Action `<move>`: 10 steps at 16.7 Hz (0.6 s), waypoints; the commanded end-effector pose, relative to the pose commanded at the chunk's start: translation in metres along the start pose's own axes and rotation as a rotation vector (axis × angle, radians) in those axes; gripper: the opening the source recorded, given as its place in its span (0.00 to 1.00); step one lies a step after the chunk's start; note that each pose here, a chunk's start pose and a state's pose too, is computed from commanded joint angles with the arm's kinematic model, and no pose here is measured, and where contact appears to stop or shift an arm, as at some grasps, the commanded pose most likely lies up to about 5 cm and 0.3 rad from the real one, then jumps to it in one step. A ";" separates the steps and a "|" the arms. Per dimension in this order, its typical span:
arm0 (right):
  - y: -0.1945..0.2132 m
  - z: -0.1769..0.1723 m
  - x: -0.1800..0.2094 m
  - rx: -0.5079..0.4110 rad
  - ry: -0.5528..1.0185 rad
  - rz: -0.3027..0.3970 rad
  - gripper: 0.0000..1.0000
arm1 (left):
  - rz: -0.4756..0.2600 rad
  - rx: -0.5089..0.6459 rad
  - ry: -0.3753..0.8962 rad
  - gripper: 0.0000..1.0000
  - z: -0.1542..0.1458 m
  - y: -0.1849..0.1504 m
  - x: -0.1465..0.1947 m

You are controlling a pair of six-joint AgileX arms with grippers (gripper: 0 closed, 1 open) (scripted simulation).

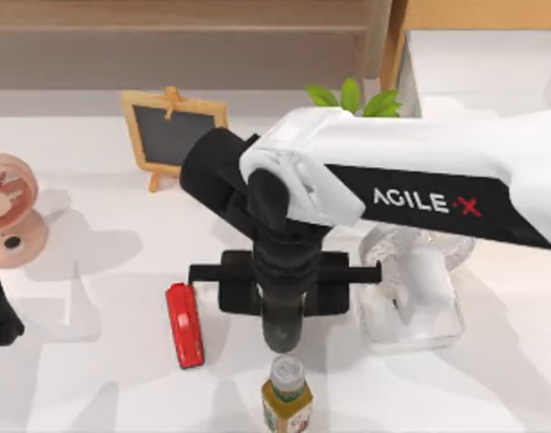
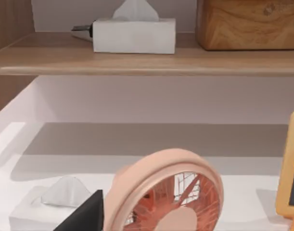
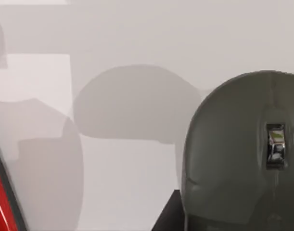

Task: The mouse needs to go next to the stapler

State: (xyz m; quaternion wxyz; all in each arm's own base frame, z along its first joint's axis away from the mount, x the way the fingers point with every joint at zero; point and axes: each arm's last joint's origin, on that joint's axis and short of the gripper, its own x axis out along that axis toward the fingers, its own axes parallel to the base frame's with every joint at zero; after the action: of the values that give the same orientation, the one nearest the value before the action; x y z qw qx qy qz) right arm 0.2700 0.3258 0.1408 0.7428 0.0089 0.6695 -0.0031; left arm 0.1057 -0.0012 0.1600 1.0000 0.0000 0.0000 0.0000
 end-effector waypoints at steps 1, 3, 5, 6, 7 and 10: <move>0.000 0.000 0.000 0.000 0.000 0.000 0.38 | 0.000 0.000 0.000 1.00 0.000 0.000 0.000; 0.000 0.000 0.000 0.000 0.000 0.000 0.53 | 0.000 0.000 0.000 1.00 0.000 0.000 0.000; 0.000 0.000 0.000 0.000 0.000 0.000 0.68 | 0.000 0.000 0.000 1.00 0.000 0.000 0.000; 0.000 0.000 0.000 0.000 0.000 0.000 0.75 | 0.000 0.000 0.000 1.00 0.000 0.000 0.000; 0.000 0.000 0.000 0.000 0.000 0.000 0.83 | 0.000 0.000 0.000 1.00 0.000 0.000 0.000; 0.000 0.000 0.000 0.000 0.000 0.000 1.00 | 0.000 0.000 0.000 1.00 0.000 0.000 0.000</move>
State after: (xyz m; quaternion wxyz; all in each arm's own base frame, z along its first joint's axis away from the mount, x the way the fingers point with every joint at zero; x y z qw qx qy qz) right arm 0.2700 0.3258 0.1408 0.7428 0.0089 0.6695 -0.0031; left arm 0.1057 -0.0012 0.1600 1.0000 0.0000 0.0000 0.0000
